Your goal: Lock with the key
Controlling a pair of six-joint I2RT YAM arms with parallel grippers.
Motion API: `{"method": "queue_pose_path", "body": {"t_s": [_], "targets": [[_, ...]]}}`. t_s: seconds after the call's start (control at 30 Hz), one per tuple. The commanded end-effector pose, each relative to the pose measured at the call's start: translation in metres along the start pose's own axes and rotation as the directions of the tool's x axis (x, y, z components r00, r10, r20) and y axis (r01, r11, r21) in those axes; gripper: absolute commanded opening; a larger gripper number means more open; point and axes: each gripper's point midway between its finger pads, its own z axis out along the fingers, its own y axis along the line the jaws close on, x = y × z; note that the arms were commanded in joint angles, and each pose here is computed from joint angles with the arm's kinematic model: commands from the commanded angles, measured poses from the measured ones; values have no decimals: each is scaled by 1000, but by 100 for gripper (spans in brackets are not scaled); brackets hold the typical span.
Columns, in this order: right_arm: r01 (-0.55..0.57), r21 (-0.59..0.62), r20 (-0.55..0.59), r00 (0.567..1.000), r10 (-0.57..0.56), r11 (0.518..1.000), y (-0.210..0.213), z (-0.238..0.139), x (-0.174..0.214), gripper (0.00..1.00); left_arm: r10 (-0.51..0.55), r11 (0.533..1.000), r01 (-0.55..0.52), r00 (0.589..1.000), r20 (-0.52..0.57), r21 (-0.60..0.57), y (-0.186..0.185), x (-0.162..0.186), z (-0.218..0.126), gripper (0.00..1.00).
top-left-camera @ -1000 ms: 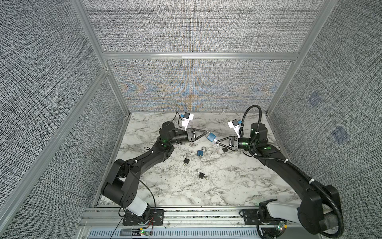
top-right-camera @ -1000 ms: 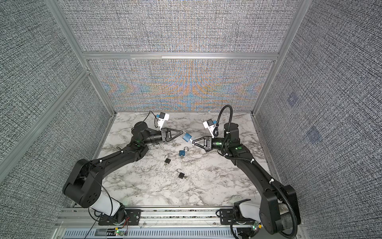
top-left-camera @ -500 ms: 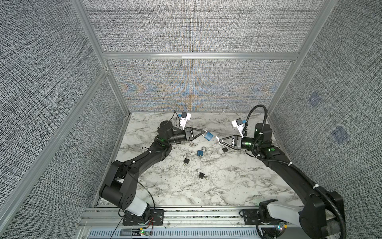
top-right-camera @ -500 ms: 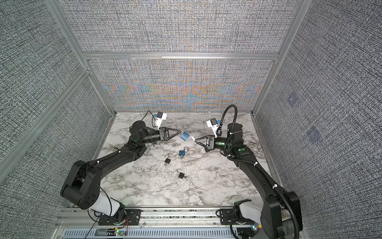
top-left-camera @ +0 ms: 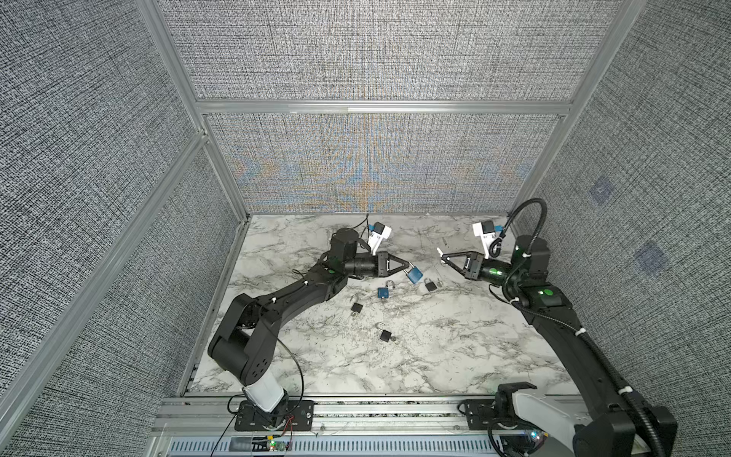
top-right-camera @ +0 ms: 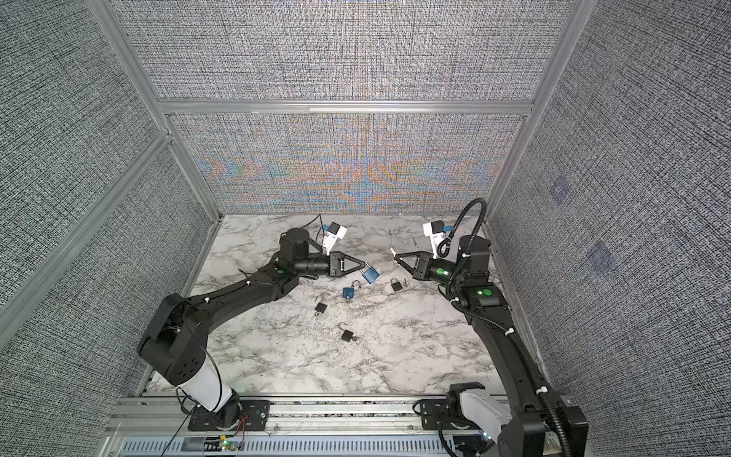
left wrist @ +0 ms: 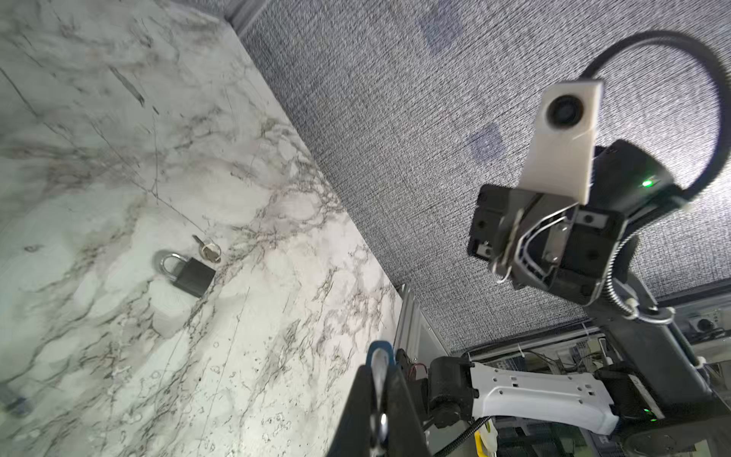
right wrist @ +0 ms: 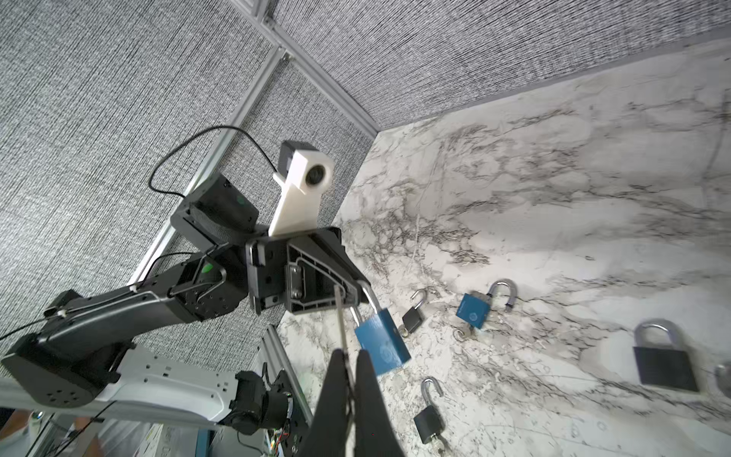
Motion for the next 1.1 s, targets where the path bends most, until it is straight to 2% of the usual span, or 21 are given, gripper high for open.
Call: {"method": "queue_pose_path", "body": {"t_s": [0.0,0.27,0.5,0.87,1.07], "targets": [[-44,44,22,999,43,998,-6,-8,-4,0,12,1000,-13,999,-43,-18,8,9,11,0],[-80,83,30,997,78,993,-21,-18,0,0,-33,997,21,984,-174,-68,36,37,53,0],[-74,95,33,997,71,993,-25,-23,2,0,-83,992,53,956,-282,-114,65,64,85,0],[-72,90,28,997,70,993,-28,-25,2,0,-140,984,82,909,-392,-161,93,94,126,0],[-78,85,27,997,76,993,-31,-23,3,0,-172,977,96,884,-434,-191,107,108,138,0]]}}
